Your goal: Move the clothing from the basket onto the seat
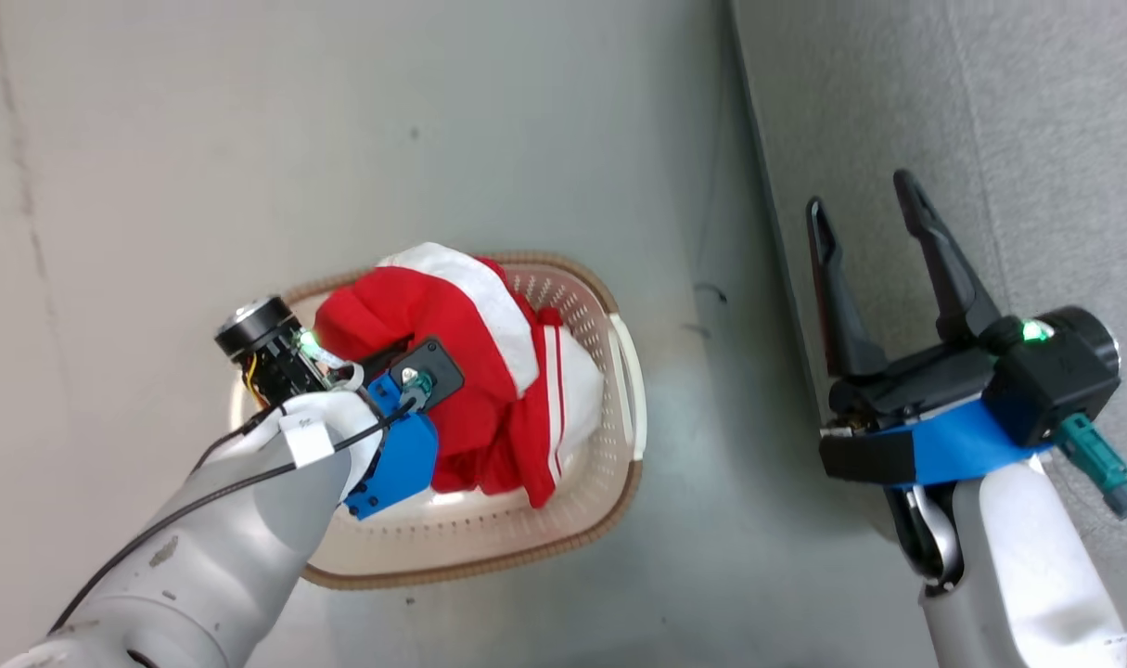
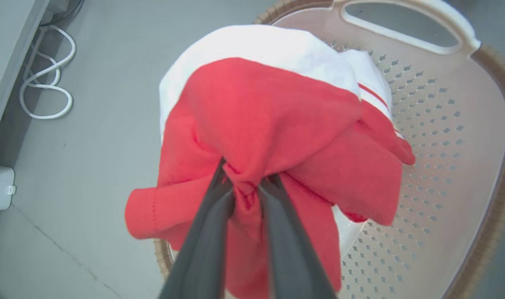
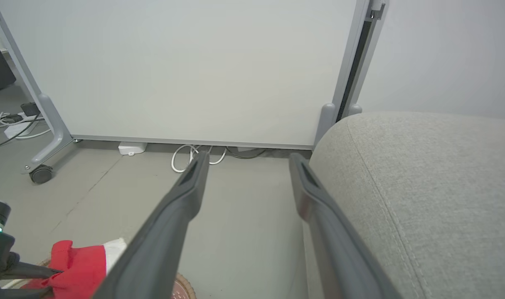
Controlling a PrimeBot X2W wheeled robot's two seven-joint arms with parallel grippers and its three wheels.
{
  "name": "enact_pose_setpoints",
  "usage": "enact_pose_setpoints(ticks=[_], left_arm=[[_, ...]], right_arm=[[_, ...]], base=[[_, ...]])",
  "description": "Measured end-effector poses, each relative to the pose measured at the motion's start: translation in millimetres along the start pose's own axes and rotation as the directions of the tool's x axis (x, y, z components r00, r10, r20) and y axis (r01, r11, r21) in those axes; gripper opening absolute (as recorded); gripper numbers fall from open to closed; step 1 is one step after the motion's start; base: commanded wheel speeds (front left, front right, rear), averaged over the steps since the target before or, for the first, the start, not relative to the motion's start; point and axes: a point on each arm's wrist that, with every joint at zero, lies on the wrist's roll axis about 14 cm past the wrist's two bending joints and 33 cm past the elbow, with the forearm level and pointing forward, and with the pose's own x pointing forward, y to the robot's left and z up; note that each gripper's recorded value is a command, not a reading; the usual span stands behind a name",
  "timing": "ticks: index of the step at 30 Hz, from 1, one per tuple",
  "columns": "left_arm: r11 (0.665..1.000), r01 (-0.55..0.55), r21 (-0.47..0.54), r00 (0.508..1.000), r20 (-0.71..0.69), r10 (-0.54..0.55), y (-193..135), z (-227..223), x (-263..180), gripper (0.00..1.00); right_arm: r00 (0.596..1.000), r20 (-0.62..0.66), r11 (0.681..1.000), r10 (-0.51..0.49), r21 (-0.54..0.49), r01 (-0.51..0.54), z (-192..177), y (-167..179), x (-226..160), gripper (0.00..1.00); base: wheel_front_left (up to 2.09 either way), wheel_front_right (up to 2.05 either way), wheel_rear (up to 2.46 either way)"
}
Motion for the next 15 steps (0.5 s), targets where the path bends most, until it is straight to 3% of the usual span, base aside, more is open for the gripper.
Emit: enact_pose_setpoints(ticks=[6,15], left_arm=[[0.989,-0.098,-0.113,0.988,0.104,0.110,10,28,-42,0.00],[0.921,-0.235,-0.311,0.916,0.246,0.317,39,67,-108,0.00]], right_arm=[[0.999,0.053,1.000,0.011,-0.002,-0.011,31,8,-19,1.00],[0.991,0.132,1.000,0.027,0.000,-0.027,70,20,-47,1.00]], base=[[0.00,0.00,0.00],[0.00,0.00,0.00]])
